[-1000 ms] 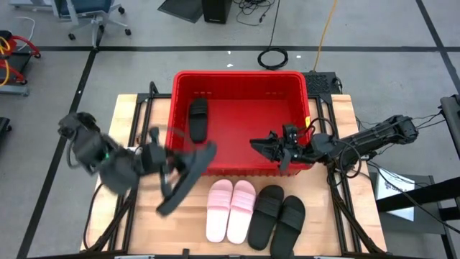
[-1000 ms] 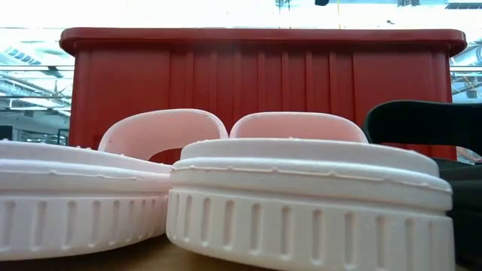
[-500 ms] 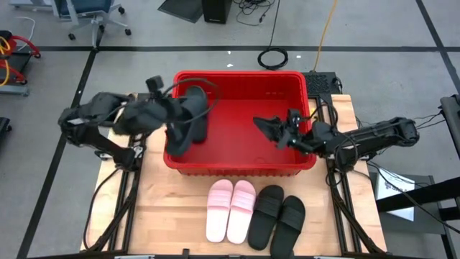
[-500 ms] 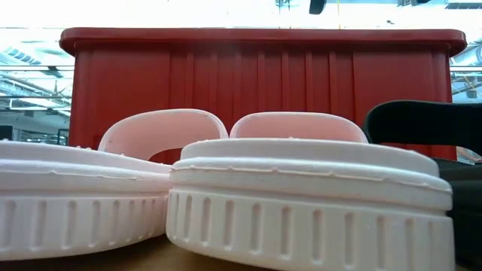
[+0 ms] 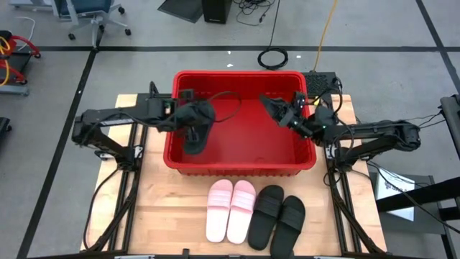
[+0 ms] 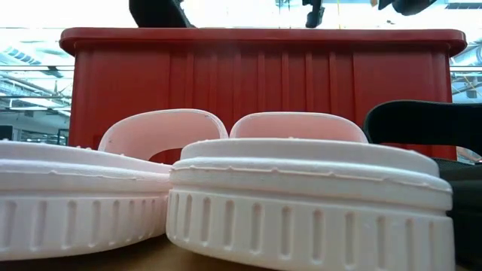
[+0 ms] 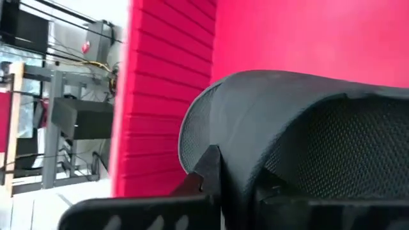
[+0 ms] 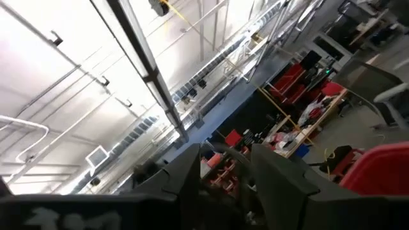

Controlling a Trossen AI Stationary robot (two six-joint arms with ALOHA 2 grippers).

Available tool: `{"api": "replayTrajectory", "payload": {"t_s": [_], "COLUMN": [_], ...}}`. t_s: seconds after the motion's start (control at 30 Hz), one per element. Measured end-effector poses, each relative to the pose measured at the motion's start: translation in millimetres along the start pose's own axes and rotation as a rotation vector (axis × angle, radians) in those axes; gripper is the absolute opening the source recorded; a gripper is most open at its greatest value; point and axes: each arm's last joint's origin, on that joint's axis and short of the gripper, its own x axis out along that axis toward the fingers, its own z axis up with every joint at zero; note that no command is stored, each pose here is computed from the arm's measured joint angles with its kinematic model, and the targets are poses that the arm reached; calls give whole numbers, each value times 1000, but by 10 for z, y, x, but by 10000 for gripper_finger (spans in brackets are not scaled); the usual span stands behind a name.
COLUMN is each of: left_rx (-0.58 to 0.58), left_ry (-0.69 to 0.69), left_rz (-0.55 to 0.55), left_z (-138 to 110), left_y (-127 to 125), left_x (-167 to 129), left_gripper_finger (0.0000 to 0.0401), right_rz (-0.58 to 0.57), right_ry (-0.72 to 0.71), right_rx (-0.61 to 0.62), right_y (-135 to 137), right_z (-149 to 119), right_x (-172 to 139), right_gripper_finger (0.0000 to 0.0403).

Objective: Pick and place slides into bin
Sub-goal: Put the black slide into the red bin

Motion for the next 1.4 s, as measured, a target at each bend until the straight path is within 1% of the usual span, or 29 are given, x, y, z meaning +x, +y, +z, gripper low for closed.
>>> {"api": "replayTrajectory", "payload": {"t_s": [0.1, 0.23, 0.33, 0.43, 0.5, 0.6, 0.73, 0.8, 0.87, 1.0, 1.17, 1.3, 1.4], "left_rx": [-10, -59, -59, -62, -55, -66, -66, -94, -98, -130, -115, -94, -84], "left_ry": [10, 15, 56, 64, 99, 129, 185, 191, 205, 184, 156, 165, 169], "left_rz": [-16, -14, -16, -4, -12, 1, 21, 21, 22, 4, 3, 0, -45], "left_z": [-63, -156, -265, -355, -459, -577, -760, -813, -884, -940, -972, -1005, -1025], "left_y": [-167, -329, -450, -573, -665, -763, -879, -902, -935, -970, -973, -940, -927], "left_x": [231, 445, 603, 747, 839, 944, 1070, 1120, 1172, 1248, 1312, 1348, 1366], "left_gripper_finger": [4, 12, 14, 5, 4, 13, 19, 17, 11, 4, 30, 52, 70], "right_rz": [25, 62, 91, 97, 88, 72, 79, 67, 71, 70, 68, 67, 67], "right_ry": [11, 23, 39, 50, 52, 71, 106, 123, 136, 139, 141, 141, 141], "right_rx": [1, 24, 19, 6, 1, -4, -7, -2, 12, 16, 16, 15, 14], "right_y": [-40, -70, -69, -65, -66, -67, -62, -74, -77, -76, -78, -79, -80], "right_z": [63, 183, 251, 304, 328, 335, 329, 316, 309, 308, 307, 306, 306], "right_x": [16, 16, 4, -15, -26, -42, -55, -57, -56, -58, -58, -58, -58], "right_gripper_finger": [130, 130, 130, 130, 130, 130, 130, 130, 130, 130, 130, 130, 130]}}
